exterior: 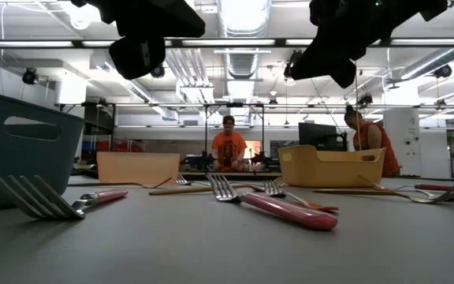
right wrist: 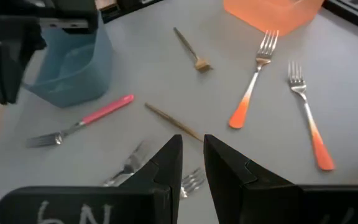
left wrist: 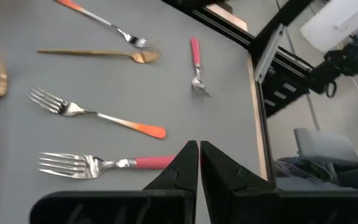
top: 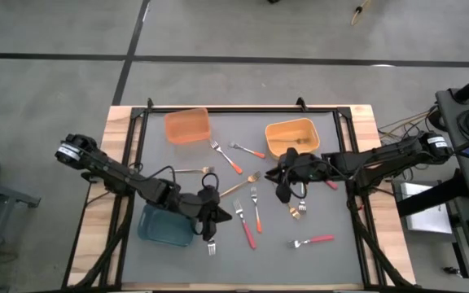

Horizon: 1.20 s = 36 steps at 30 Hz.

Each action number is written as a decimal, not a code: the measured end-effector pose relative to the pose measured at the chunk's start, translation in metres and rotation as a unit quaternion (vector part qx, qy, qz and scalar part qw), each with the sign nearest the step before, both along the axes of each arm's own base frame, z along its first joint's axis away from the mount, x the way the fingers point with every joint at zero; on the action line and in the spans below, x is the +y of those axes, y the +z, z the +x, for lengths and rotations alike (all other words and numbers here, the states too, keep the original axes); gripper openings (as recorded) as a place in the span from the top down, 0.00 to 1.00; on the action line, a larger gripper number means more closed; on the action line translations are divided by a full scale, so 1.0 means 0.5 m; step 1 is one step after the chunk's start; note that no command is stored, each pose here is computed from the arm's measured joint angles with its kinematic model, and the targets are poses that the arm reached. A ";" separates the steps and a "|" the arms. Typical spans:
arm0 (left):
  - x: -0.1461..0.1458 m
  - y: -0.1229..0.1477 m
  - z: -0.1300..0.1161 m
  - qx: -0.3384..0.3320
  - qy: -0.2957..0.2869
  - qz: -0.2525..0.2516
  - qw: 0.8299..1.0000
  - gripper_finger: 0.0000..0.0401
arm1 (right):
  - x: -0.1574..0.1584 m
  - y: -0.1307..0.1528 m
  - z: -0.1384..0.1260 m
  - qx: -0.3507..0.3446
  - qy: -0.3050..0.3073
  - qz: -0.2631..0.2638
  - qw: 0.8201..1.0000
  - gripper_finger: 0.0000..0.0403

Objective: Sort silverware by color (type)
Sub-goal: Put the pink fork into the blue bin

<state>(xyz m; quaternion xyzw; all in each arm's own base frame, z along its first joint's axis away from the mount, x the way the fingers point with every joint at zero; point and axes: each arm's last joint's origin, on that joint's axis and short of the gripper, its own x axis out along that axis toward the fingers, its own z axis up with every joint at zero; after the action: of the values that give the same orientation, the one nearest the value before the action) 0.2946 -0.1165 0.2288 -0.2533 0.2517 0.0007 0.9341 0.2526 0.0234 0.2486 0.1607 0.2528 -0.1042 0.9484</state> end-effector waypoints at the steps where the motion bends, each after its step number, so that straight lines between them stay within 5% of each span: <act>1: -0.001 0.001 0.000 -0.004 0.005 0.002 1.000 1.00 | 0.001 0.001 0.001 -0.004 -0.002 0.005 1.000 0.85; 20: -0.015 0.004 -0.005 -0.028 0.052 0.028 0.998 1.00 | 0.028 -0.022 0.065 0.036 0.022 0.001 0.999 0.85; 28: -0.016 0.002 -0.006 -0.020 0.041 0.027 0.999 1.00 | 0.031 -0.033 0.097 0.195 0.022 -0.028 0.980 0.85; 36: -0.015 -0.001 -0.007 -0.014 0.036 0.036 0.999 1.00 | 0.029 -0.060 0.084 0.367 0.021 -0.050 0.929 0.85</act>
<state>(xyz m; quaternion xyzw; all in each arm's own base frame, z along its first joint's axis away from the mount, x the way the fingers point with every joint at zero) 0.2909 -0.1242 0.2282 -0.2279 0.2295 0.0397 0.9454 0.2945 0.0380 0.2184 0.0588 0.5808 -0.1484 0.7983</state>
